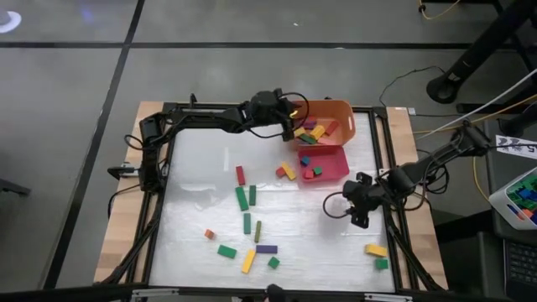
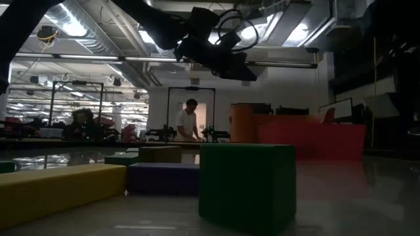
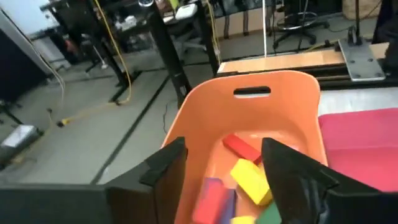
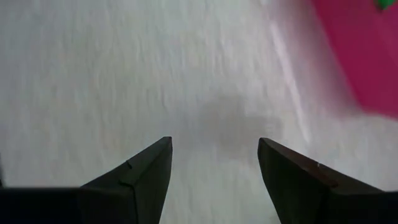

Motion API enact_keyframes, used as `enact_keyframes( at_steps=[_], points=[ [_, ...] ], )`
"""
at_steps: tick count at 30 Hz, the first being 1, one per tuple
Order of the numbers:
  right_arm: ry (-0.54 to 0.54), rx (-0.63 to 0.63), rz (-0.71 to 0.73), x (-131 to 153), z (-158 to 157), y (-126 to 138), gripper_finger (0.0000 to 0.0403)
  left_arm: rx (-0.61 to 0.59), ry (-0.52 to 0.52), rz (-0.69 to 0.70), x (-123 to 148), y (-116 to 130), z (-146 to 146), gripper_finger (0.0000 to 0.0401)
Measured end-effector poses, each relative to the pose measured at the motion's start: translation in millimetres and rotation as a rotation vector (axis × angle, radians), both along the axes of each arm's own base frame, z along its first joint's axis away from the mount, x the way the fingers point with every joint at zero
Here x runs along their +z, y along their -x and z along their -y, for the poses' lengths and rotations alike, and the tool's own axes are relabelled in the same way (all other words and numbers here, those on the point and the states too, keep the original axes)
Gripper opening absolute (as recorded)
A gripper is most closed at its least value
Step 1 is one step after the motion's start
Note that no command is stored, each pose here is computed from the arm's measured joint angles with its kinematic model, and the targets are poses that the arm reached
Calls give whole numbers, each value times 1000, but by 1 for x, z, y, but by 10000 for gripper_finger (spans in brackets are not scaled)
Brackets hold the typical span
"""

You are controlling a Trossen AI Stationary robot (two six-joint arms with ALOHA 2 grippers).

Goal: Sort blocks by size
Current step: Put the red square block into the red bin

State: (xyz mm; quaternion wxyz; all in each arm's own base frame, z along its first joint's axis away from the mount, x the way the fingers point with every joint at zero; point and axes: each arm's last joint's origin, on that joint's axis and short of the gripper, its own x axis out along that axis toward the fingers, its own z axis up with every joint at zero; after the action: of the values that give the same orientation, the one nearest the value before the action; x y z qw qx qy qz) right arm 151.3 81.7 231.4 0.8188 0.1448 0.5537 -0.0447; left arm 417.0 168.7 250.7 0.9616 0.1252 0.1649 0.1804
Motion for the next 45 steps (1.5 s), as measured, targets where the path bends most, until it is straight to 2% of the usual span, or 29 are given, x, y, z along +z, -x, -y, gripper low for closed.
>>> enact_keyframes(
  at_steps=[4,8,11,15,19,23,30,39,45],
  points=[
    [51,-8,34,-3,-6,-4,239,-27,52,-34,0,-2,15,208],
    [62,7,16,-7,-10,-5,239,-126,84,-148,-7,-4,43,202],
    [66,4,10,-8,-10,-6,239,-161,157,-235,-15,-6,67,195],
    [74,-2,27,-7,-10,-7,239,-204,196,-382,-27,-3,95,192],
    [80,-6,33,-7,-10,-7,239,-108,229,-472,-38,-1,114,192],
    [86,-10,39,-7,-10,-7,239,15,294,-504,-57,-4,121,192],
    [91,-12,43,-7,-9,-8,239,85,375,-544,-87,-9,121,192],
    [91,-12,42,-7,-9,-8,239,157,459,-559,-92,-5,122,192],
    [91,-12,42,-7,-9,-8,239,201,501,-587,-107,-4,122,192]
  ],
)
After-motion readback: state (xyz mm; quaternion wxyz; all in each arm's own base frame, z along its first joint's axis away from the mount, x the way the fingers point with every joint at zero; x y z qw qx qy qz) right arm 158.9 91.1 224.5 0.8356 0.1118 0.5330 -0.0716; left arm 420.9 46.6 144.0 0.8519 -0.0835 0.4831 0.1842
